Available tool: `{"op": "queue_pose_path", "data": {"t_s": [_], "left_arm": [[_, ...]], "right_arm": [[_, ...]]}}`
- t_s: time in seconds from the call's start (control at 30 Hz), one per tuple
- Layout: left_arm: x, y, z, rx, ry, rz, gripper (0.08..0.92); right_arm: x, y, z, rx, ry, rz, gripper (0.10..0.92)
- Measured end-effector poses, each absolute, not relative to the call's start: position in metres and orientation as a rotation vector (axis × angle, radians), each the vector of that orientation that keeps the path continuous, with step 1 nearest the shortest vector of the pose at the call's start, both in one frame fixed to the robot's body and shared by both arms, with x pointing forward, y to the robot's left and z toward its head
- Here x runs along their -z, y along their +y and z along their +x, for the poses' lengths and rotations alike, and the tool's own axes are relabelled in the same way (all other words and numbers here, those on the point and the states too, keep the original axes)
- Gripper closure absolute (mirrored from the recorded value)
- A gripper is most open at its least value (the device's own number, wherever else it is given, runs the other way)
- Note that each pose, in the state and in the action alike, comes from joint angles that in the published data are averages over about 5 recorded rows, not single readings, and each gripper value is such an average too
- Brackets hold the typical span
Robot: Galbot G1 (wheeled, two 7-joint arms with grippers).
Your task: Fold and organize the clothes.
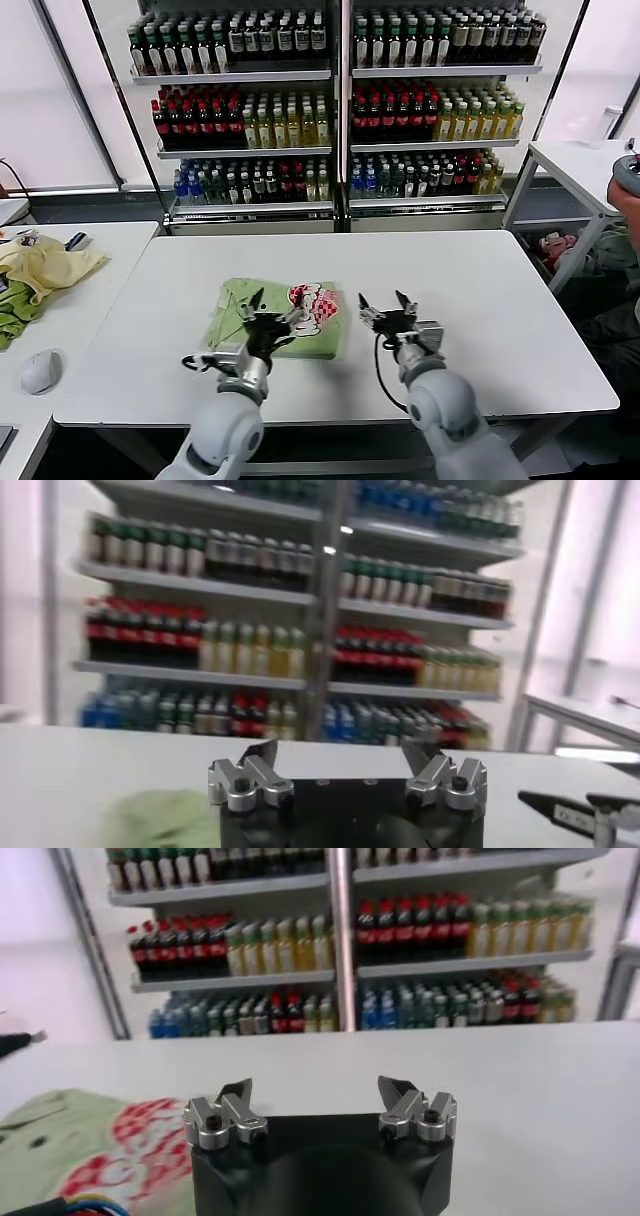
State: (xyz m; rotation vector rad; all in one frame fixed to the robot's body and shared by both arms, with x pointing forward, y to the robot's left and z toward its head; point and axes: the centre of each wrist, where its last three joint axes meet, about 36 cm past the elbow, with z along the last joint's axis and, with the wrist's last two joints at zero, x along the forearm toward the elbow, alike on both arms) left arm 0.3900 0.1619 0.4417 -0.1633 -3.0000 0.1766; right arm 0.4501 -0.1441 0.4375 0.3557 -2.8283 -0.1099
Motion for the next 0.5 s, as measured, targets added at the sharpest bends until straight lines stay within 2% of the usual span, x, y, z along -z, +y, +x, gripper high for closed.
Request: {"op": "queue_pose_path", "data": {"t_s": [0.23, 0.5], "left_arm": [[-0.438, 0.2, 0.367, -0.156, -3.02, -0.006, 0.177], [-0.434, 0.218, 0.352, -0.129, -3.017, 0.072, 0.177]], "right_arm": [[-0.42, -0.096, 0.473, 0.101, -2.773, 0.392, 0.217], [-0.401, -0.07, 0.488, 0.071, -2.7, 0.377, 0.427]]}}
